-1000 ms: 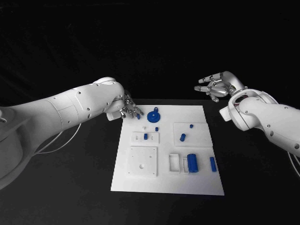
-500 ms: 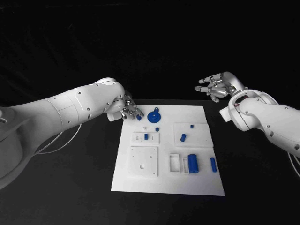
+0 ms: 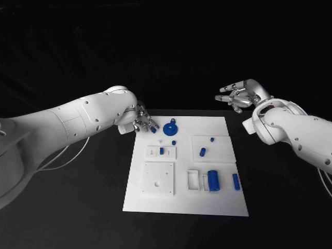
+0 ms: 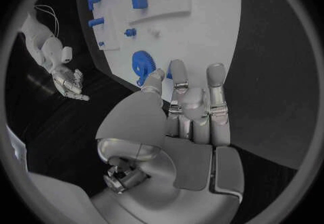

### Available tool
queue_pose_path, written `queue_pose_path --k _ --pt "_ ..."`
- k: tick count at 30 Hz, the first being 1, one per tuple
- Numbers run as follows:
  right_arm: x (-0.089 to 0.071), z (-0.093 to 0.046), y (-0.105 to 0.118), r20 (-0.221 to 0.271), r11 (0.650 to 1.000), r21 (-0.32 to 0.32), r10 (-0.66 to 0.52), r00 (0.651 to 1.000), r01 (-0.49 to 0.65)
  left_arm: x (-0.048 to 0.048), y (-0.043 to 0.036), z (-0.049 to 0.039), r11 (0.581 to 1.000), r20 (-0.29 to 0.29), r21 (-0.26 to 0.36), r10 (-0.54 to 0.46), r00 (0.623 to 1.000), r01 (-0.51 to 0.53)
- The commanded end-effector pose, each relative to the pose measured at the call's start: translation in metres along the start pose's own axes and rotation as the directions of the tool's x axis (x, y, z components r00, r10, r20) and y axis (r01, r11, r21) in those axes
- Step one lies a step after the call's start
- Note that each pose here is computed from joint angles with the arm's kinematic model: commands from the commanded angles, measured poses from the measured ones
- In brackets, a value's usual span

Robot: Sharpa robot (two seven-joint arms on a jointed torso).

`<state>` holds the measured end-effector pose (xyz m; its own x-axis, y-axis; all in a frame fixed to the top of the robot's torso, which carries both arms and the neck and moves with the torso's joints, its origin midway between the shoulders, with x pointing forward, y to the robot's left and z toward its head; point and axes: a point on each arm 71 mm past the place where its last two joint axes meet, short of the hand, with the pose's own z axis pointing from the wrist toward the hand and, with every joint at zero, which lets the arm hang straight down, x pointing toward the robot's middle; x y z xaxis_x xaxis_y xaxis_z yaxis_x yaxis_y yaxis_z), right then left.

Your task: Assemble the parts on the task board

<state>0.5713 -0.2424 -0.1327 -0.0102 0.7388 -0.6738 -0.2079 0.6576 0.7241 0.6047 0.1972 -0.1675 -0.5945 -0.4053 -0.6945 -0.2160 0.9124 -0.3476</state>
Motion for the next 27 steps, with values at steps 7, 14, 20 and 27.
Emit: queue_pose_path --k 7,14,20,27 --pt "0.0007 0.0002 0.0004 -0.01 1.0 -0.006 0.004 1.0 -0.004 0.0022 0.0002 -0.0009 1.0 -0.023 0.0 0.004 1.0 -0.004" --pt "0.0006 0.0002 -0.0001 -0.01 1.0 -0.004 0.004 1.0 -0.004 0.0025 0.0018 -0.0015 1.0 -0.03 -0.004 0.007 1.0 -0.007" --pt "0.0001 0.0001 -0.0006 -0.011 1.0 -0.003 0.003 1.0 -0.003 0.0022 0.0035 -0.0019 1.0 -0.031 -0.008 0.008 0.999 -0.008" --pt "0.0 0.0001 -0.0012 -0.013 1.0 -0.001 0.003 1.0 -0.003 0.0023 0.0048 -0.0024 1.0 -0.036 -0.011 0.011 0.999 -0.011"
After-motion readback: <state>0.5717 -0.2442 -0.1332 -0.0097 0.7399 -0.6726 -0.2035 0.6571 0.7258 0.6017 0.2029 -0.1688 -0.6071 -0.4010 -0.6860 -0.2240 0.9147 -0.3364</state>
